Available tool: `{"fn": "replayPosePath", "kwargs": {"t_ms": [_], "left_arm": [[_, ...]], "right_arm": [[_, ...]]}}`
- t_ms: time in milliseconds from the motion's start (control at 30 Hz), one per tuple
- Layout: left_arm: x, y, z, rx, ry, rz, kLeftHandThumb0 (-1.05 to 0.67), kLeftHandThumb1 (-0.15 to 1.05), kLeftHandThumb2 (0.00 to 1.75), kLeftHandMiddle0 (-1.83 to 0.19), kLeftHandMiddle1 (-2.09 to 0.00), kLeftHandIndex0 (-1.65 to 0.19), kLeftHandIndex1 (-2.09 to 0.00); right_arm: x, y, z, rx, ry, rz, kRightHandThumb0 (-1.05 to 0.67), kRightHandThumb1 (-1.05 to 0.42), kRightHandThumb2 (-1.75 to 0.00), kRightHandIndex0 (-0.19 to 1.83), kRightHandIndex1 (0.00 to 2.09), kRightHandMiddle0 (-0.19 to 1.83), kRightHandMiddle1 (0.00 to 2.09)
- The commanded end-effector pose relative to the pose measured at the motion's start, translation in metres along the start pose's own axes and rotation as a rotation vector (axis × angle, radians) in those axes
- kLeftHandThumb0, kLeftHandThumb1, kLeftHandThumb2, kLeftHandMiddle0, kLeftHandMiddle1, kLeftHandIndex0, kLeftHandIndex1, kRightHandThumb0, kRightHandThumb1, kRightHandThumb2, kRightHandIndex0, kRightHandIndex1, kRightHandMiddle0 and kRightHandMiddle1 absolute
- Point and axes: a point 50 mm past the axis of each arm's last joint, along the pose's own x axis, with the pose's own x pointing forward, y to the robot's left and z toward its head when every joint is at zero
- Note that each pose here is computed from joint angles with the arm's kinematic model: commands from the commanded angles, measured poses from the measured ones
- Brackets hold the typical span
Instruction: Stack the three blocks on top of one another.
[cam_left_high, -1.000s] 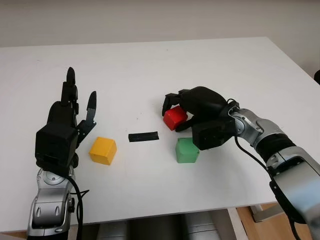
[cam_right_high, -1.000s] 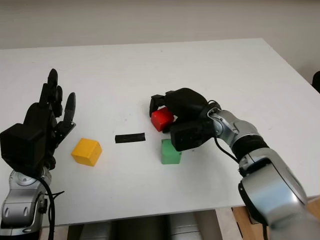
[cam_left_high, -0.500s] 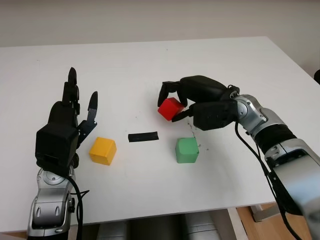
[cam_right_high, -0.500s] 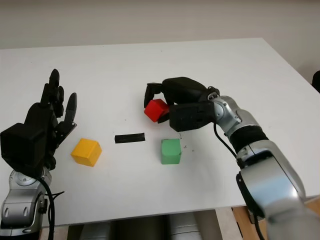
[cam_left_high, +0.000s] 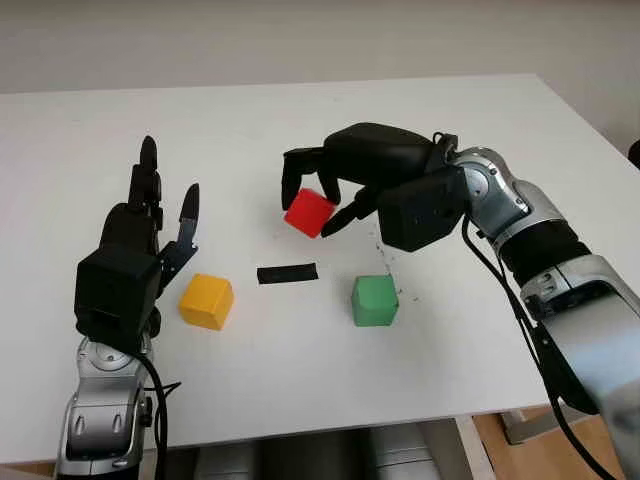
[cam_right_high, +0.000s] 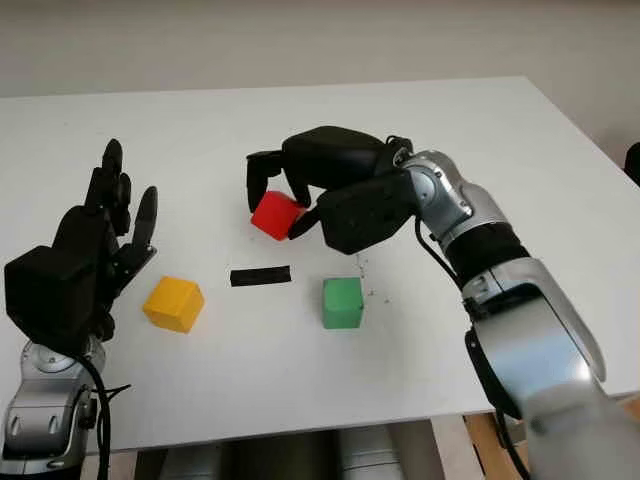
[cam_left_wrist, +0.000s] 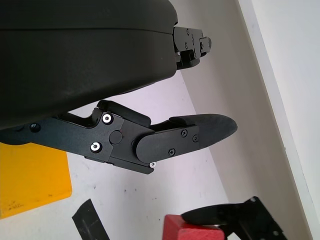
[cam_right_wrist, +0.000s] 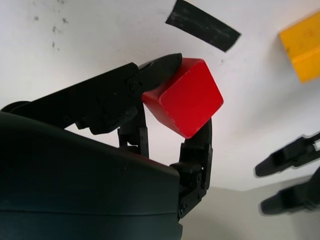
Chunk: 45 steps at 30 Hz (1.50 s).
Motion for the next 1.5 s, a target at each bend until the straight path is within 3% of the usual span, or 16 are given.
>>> {"fn": "replayPosePath", "kwargs": {"t_ms": [0,167,300,400,500,633,933,1100,1367,1467], "left_arm": [[-0.003,0.001,0.001,0.000,-0.003,0.010,-0.61,1.05,0.58,0.06,-0.05,0.08,-0.05],[-0.004,0.001,0.001,-0.002,0.003,0.008,-0.61,1.05,0.58,0.07,-0.05,0.08,-0.05],[-0.005,0.002,0.001,0.003,0.006,0.011,-0.61,1.05,0.58,0.07,-0.05,0.08,-0.05],[-0.005,0.002,0.001,0.001,0.004,0.009,-0.61,1.05,0.58,0.07,-0.05,0.08,-0.05],[-0.004,0.001,0.001,0.004,0.002,0.008,-0.60,1.05,0.59,0.07,-0.05,0.08,-0.05],[-0.004,0.001,0.001,0.008,0.003,0.010,-0.59,1.05,0.59,0.07,-0.06,0.08,-0.05],[-0.003,0.000,0.001,0.009,0.005,0.009,-0.60,1.05,0.59,0.07,-0.05,0.08,-0.05],[-0.004,0.000,0.001,0.010,0.003,0.012,-0.60,1.05,0.58,0.06,-0.06,0.08,-0.05],[-0.005,0.000,0.001,0.011,0.004,0.014,-0.58,1.05,0.59,0.07,-0.05,0.08,-0.05],[-0.005,-0.001,0.001,0.009,0.005,0.013,-0.58,1.05,0.59,0.07,-0.05,0.08,-0.05]], "right_arm": [[0.003,-0.009,0.008,-0.077,-0.052,-0.016,-0.18,-0.93,-0.05,0.53,1.16,0.53,1.26],[0.006,0.000,0.014,-0.179,-0.112,-0.021,-0.07,-0.98,-0.08,0.47,1.32,0.51,1.38],[0.007,0.005,0.015,-0.275,-0.145,-0.044,-0.10,-0.96,-0.07,0.44,1.43,0.44,1.55],[0.008,0.009,0.016,-0.364,-0.175,-0.074,-0.12,-0.96,-0.06,0.44,1.82,0.36,1.91],[0.008,0.013,0.016,-0.442,-0.209,-0.112,-0.17,-0.94,-0.05,0.45,1.96,0.34,1.98],[0.009,0.016,0.014,-0.529,-0.237,-0.135,-0.25,-0.94,-0.05,0.43,1.82,0.36,1.82],[0.012,0.019,0.013,-0.594,-0.259,-0.127,-0.31,-0.94,-0.05,0.38,1.87,0.36,1.82],[0.015,0.018,0.014,-0.601,-0.256,-0.086,-0.30,-0.95,-0.06,0.37,1.76,0.34,1.77],[0.018,0.023,0.015,-0.440,-0.216,-0.094,-0.22,-0.96,-0.06,0.40,1.89,0.34,1.87],[0.019,0.024,0.016,-0.403,-0.217,-0.090,-0.18,-0.96,-0.06,0.38,1.84,0.34,1.91]]}}
